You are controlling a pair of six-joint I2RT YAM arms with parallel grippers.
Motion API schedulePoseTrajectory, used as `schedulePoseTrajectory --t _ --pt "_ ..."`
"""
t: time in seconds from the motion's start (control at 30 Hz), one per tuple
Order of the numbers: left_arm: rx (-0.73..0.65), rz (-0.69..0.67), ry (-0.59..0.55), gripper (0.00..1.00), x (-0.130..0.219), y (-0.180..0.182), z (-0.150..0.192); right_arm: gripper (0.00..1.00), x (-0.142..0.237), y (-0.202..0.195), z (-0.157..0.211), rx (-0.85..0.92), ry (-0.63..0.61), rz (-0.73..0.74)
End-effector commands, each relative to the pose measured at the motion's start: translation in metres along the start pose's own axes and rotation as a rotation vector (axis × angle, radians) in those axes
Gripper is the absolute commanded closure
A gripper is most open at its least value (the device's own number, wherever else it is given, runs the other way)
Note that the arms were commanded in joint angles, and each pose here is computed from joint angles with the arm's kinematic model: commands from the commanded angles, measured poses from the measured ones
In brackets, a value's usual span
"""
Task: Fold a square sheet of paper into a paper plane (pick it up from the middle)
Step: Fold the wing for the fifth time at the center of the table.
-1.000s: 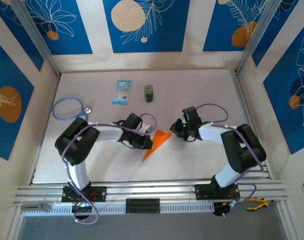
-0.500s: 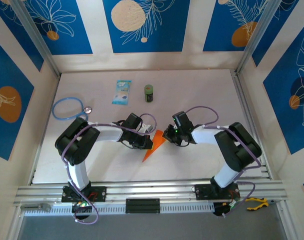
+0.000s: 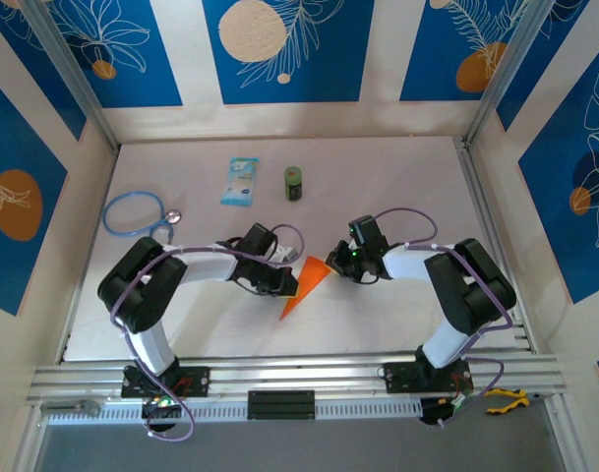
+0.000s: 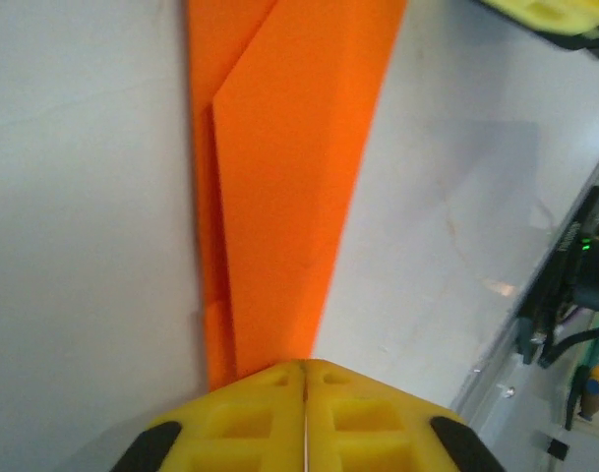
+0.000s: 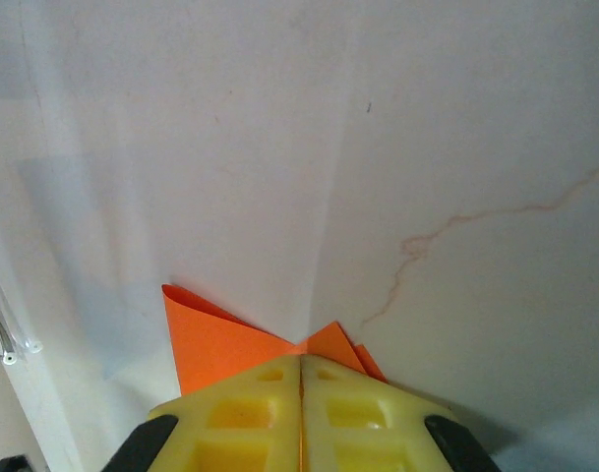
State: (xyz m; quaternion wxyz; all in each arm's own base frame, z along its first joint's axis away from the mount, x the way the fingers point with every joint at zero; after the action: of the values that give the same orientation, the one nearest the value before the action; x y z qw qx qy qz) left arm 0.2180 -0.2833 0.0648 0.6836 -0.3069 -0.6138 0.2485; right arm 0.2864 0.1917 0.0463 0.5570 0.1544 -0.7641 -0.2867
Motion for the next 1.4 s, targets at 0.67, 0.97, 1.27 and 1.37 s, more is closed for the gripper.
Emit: schedulePoseTrajectory --t 0.67,0.97,1.27,1.37 --pt "-0.073 -0.194 0.204 0.87 -0.020 0.013 0.017 0.94 -0.010 -0.021 0.025 -0.013 0.097 0.110" --pt "-0.050 -0.196 0.208 0.87 -0.013 0.019 0.032 0.94 -0.009 -0.018 0.022 0.003 0.099 0.138" --pt "-0.052 -0.199 0.175 1.00 -0.009 0.027 0.038 0.92 0.020 0.031 0.011 0.179 0.085 0.141" --pt "-0.044 -0.175 0.145 1.00 -0.010 0.024 0.035 0.90 0.030 0.050 0.013 0.230 0.054 0.120"
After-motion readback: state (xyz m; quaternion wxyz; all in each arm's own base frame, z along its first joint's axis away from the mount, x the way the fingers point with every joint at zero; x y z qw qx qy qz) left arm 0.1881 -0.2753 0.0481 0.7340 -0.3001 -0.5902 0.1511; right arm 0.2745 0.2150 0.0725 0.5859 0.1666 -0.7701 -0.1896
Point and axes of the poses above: each hand's point on the last joint's axis, 136 mm out from that joint toward the fingers, its own x axis back along the fingers, its own y axis along the line the jaws close on, z = x × y, the point moved 4 cm from there along x, back along the fingers, and after that the axes turned 14 degrees about x, right-handed, at the moved point
